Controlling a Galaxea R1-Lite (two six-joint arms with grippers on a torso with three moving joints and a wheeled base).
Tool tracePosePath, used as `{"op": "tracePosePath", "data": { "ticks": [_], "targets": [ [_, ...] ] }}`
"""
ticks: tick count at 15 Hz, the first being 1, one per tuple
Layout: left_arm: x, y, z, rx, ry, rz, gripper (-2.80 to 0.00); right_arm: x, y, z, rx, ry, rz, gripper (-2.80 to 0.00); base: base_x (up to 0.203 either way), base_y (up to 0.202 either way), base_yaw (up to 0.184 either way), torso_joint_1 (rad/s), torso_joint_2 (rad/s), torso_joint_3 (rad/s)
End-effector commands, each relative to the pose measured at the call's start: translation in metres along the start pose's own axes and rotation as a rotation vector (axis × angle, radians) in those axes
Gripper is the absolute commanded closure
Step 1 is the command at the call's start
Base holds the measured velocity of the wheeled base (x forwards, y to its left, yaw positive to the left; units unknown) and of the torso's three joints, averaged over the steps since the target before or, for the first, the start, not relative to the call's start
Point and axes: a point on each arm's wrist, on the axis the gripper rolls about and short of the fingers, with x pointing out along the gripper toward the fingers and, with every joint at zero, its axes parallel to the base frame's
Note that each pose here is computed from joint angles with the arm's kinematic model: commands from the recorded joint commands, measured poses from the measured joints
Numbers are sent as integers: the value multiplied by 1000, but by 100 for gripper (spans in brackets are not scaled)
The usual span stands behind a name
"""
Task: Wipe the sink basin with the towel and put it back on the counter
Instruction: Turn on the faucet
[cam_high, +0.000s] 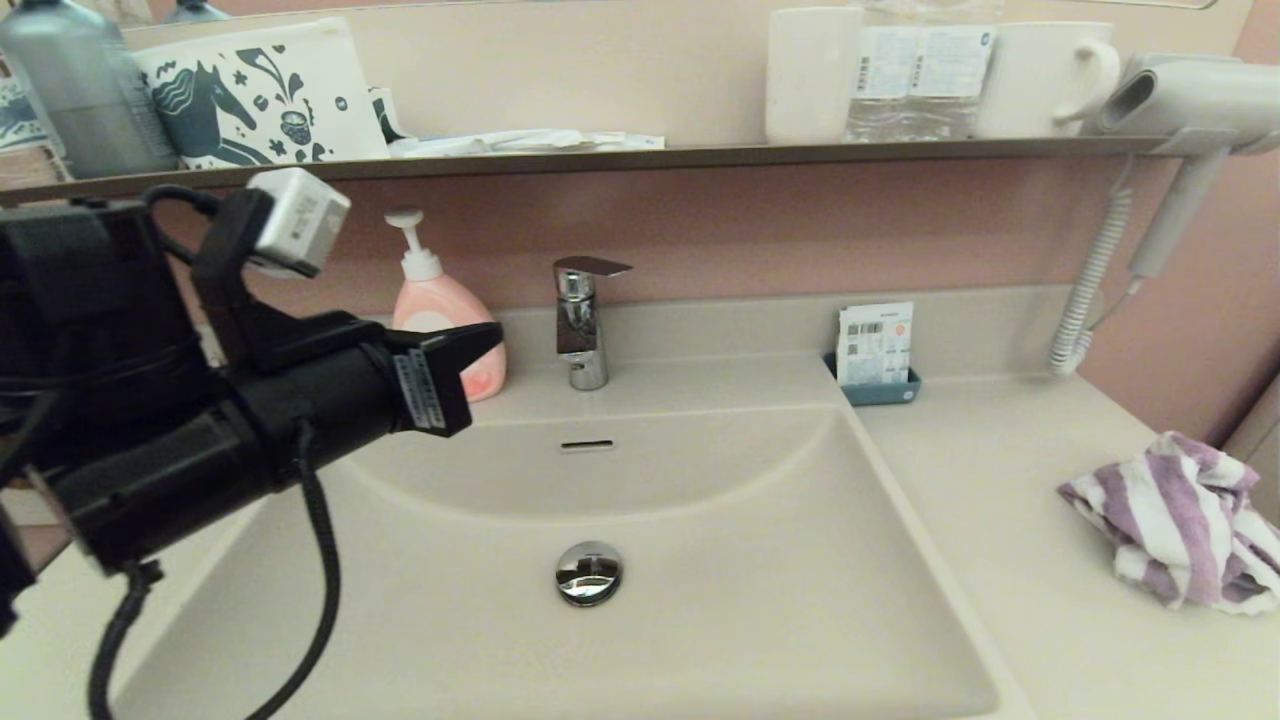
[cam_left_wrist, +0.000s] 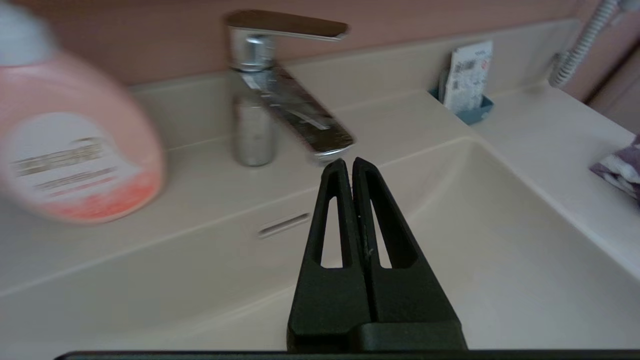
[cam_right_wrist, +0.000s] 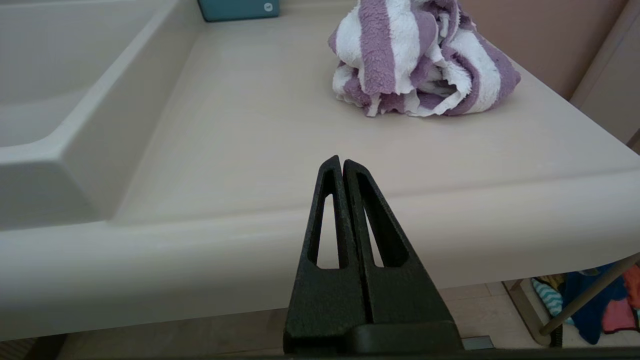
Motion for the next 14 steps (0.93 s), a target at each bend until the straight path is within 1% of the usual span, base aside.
{"op": "tracePosePath", "data": {
  "ticks": [1, 2, 4, 6, 9, 14],
  "targets": [
    [35, -9, -16, 12, 73, -8, 0, 0, 0, 0, 0, -1, 0, 0, 0, 0, 0, 0, 0, 0],
    [44, -11, -14, 13, 65, 0, 0, 0, 0, 0, 0, 0, 0, 0, 0, 0, 0, 0, 0, 0],
    [58, -13, 0, 11, 18, 4, 0, 0, 0, 0, 0, 0, 0, 0, 0, 0, 0, 0, 0, 0],
    [77, -16, 2, 13, 15, 4, 0, 0, 0, 0, 0, 0, 0, 0, 0, 0, 0, 0, 0, 0],
    [98, -19, 1, 27, 17, 3, 0, 0, 0, 0, 0, 0, 0, 0, 0, 0, 0, 0, 0, 0],
    [126, -21, -15, 27, 41, 6, 0, 0, 0, 0, 0, 0, 0, 0, 0, 0, 0, 0, 0, 0]
  ]
}}
